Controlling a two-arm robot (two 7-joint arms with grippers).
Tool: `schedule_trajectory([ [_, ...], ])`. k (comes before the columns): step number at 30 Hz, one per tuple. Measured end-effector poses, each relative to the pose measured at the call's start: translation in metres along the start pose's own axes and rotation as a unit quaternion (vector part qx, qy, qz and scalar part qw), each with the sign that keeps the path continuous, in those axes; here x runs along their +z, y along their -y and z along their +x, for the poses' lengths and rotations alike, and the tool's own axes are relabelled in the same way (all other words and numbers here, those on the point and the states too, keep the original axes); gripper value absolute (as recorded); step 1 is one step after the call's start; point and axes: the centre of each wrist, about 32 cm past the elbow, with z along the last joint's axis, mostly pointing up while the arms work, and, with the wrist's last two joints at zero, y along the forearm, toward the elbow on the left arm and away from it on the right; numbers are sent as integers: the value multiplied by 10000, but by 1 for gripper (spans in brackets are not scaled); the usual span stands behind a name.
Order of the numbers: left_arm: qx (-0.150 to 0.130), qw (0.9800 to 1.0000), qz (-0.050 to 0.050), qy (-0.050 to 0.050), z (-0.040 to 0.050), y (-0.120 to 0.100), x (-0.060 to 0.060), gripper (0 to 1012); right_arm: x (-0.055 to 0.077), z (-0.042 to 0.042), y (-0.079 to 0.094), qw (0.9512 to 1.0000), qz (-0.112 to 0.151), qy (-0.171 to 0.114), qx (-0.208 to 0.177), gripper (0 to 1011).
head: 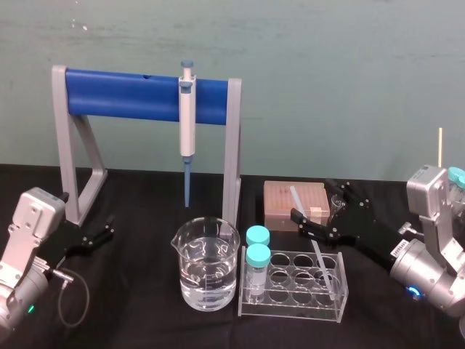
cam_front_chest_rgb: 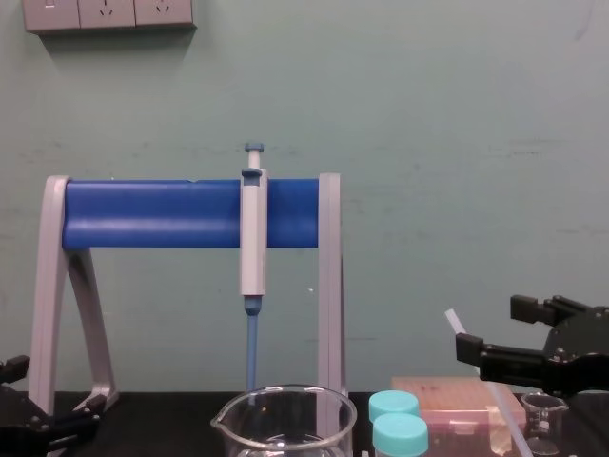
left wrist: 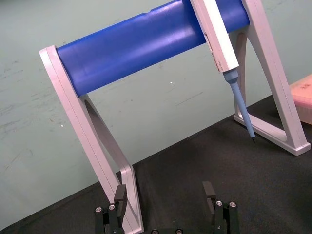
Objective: Pick up the stirring rod with one hand, then place it down.
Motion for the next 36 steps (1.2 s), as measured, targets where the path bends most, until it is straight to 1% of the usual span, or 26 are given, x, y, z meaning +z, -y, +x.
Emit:
schedule_trajectory([
  [6, 0, 10000, 0, 0, 0, 0, 0, 1001, -1, 58, -53, 9994, -166, -290, 92, 1002],
  [10, 0, 10000, 0, 0, 0, 0, 0, 1000, -6, 91, -81, 9989, -258, -362, 129, 1000],
  [23, 0, 10000, 0, 0, 0, 0, 0, 1000, -20, 155, -162, 9976, -468, -436, 268, 1000],
  [29, 0, 10000, 0, 0, 0, 0, 0, 1000, -24, 170, -164, 9974, -488, -464, 253, 1000],
  [36, 0, 10000, 0, 0, 0, 0, 0, 1000, -26, 169, -163, 9974, -494, -461, 256, 1000],
])
